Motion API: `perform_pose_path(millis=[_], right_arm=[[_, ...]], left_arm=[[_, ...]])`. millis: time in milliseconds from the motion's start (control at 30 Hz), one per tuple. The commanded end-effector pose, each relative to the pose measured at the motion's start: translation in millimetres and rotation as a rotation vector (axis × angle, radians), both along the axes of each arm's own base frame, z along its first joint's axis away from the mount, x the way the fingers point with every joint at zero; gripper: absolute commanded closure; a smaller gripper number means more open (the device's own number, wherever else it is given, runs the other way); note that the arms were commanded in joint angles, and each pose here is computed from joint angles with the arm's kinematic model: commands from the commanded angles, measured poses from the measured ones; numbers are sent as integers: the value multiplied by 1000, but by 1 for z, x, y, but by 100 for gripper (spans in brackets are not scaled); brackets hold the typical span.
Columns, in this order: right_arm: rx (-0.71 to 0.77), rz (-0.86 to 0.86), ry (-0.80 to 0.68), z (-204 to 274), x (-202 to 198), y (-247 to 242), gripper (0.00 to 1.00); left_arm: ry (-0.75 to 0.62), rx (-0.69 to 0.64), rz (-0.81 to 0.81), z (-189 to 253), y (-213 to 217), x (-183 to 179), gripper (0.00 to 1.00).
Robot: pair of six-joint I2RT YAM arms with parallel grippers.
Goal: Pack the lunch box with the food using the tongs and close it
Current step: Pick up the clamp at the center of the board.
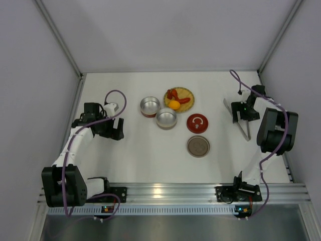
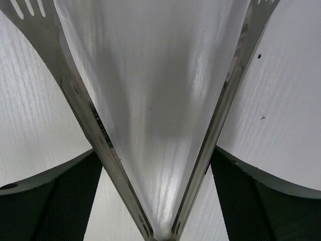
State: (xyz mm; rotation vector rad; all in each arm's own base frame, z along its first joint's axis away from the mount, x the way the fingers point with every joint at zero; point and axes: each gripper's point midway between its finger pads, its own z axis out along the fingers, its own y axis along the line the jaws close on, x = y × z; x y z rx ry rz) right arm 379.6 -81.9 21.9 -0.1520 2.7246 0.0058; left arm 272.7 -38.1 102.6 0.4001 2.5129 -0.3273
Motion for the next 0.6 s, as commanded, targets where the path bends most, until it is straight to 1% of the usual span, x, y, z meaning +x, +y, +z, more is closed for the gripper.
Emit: perform_pose_path(millis=[0, 33, 100, 133, 233, 367, 567], right_arm=[[16, 18, -69, 3, 28, 6, 16], [20, 18, -61, 1, 27, 6, 22], [21, 19, -52, -2, 26, 7, 27], [20, 22, -50, -2, 25, 7, 32], [23, 25, -65, 6, 24, 7, 37], [35, 43, -102, 31, 23, 12, 43], [53, 68, -160, 78, 23, 19, 44]], left_arm=[[-76, -22, -9, 16, -4, 20, 2], [-71, -23, -11, 14, -4, 20, 2], [-71, -24, -14, 13, -5, 20, 2], [-66, -23, -11, 12, -4, 20, 2], [-69, -19, -9, 12, -4, 20, 2], [-73, -21, -10, 14, -4, 19, 2], [-80, -26, -6, 18, -5, 17, 2]])
